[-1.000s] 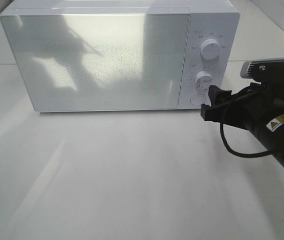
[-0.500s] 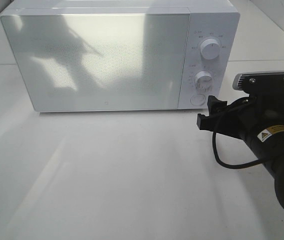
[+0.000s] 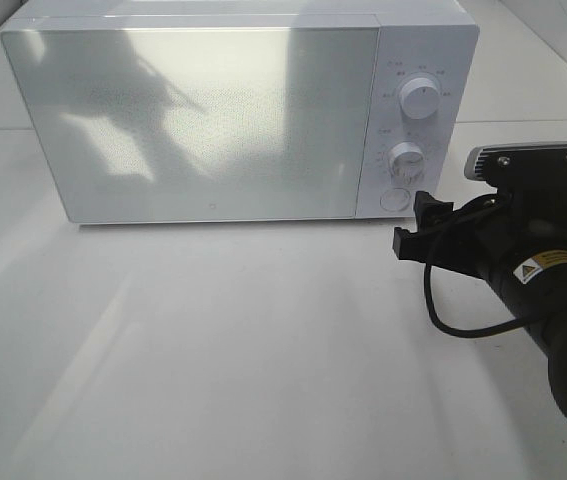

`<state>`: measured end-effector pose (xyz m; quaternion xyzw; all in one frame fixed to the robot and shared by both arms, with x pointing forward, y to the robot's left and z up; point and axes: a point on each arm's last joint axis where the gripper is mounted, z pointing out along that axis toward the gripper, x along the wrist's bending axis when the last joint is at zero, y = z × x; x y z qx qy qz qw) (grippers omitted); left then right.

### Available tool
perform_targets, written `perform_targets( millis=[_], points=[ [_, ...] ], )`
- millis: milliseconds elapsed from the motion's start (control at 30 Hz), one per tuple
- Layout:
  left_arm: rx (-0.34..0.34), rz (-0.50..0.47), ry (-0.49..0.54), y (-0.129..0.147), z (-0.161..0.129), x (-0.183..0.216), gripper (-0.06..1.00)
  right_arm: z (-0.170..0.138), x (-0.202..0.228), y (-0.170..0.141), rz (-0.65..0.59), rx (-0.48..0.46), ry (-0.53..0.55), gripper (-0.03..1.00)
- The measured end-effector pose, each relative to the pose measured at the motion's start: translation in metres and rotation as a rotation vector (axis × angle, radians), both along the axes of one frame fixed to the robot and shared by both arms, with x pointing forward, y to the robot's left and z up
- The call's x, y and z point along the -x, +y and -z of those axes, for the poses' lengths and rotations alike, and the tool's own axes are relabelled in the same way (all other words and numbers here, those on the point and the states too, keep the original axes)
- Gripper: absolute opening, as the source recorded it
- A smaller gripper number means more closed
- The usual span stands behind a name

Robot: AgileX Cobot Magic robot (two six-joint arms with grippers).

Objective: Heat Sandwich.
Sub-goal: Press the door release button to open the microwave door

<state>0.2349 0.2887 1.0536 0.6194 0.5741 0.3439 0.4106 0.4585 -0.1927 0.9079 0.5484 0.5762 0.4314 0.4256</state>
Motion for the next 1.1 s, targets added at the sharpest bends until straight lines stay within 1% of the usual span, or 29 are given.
perform_targets(
  millis=[100, 167, 200, 233, 333, 367, 400, 467, 500, 533, 633, 667, 700, 767, 800, 833, 867, 933, 967, 1000, 1067, 1100],
  points=[
    [0.0, 0.0, 0.0, 0.0, 0.0, 0.0, 0.98, 0.0, 0.0, 0.0, 0.001, -0.003, 0.0, 0.75],
    [0.0, 0.0, 0.0, 0.0, 0.0, 0.0, 0.98, 0.0, 0.0, 0.0, 0.007, -0.027, 0.001, 0.75],
    [0.0, 0.0, 0.0, 0.0, 0.0, 0.0, 0.98, 0.0, 0.0, 0.0, 0.021, -0.075, 0.002, 0.75],
    [0.0, 0.0, 0.0, 0.0, 0.0, 0.0, 0.98, 0.0, 0.0, 0.0, 0.021, -0.075, 0.002, 0.75],
    [0.0, 0.0, 0.0, 0.0, 0.0, 0.0, 0.98, 0.0, 0.0, 0.0001, 0.042, -0.157, 0.005, 0.75],
    [0.0, 0.0, 0.0, 0.0, 0.0, 0.0, 0.98, 0.0, 0.0, 0.0001, 0.042, -0.157, 0.005, 0.75],
    [0.0, 0.0, 0.0, 0.0, 0.0, 0.0, 0.98, 0.0004, 0.0001, 0.0001, 0.061, -0.225, 0.012, 0.75],
    [0.0, 0.0, 0.0, 0.0, 0.0, 0.0, 0.98, 0.0017, 0.0005, 0.0004, 0.087, -0.317, 0.03, 0.75],
    [0.0, 0.0, 0.0, 0.0, 0.0, 0.0, 0.98, 0.0033, 0.001, 0.0006, 0.118, -0.423, 0.052, 0.75],
    [0.0, 0.0, 0.0, 0.0, 0.0, 0.0, 0.98, 0.0033, 0.001, 0.0006, 0.118, -0.423, 0.052, 0.75],
    [0.0, 0.0, 0.0, 0.0, 0.0, 0.0, 0.98, 0.0055, 0.0017, 0.001, 0.17, -0.585, 0.083, 0.75],
    [0.0, 0.0, 0.0, 0.0, 0.0, 0.0, 0.98, 0.0067, 0.0022, 0.0012, 0.207, -0.69, 0.101, 0.75],
    [0.0, 0.0, 0.0, 0.0, 0.0, 0.0, 0.98, 0.0067, 0.0022, 0.0012, 0.207, -0.69, 0.101, 0.75],
    [0.0, 0.0, 0.0, 0.0, 0.0, 0.0, 0.98, 0.0076, 0.0025, 0.0013, 0.245, -0.8, 0.114, 0.75],
    [0.0, 0.0, 0.0, 0.0, 0.0, 0.0, 0.98, 0.0078, 0.0026, 0.0013, 0.274, -0.887, 0.119, 0.75],
    [0.0, 0.0, 0.0, 0.0, 0.0, 0.0, 0.98, 0.008, 0.0027, 0.0014, 0.289, -0.93, 0.122, 0.75],
    [0.0, 0.0, 0.0, 0.0, 0.0, 0.0, 0.98, 0.008, 0.0027, 0.0014, 0.289, -0.93, 0.122, 0.75],
    [0.0, 0.0, 0.0, 0.0, 0.0, 0.0, 0.98, 0.0083, 0.0028, 0.0014, 0.315, -1.004, 0.128, 0.75],
    [0.0, 0.0, 0.0, 0.0, 0.0, 0.0, 0.98, 0.0083, 0.0028, 0.0014, 0.34, -1.08, 0.129, 0.74],
    [0.0, 0.0, 0.0, 0.0, 0.0, 0.0, 0.98, 0.0083, 0.0028, 0.0014, 0.34, -1.08, 0.129, 0.74],
    [0.0, 0.0, 0.0, 0.0, 0.0, 0.0, 0.98, 0.0083, 0.0028, 0.0016, 0.367, -1.167, 0.132, 0.72],
    [0.0, 0.0, 0.0, 0.0, 0.0, 0.0, 0.98, 0.0083, 0.0028, 0.0023, 0.388, -1.252, 0.138, 0.71]
  ],
)
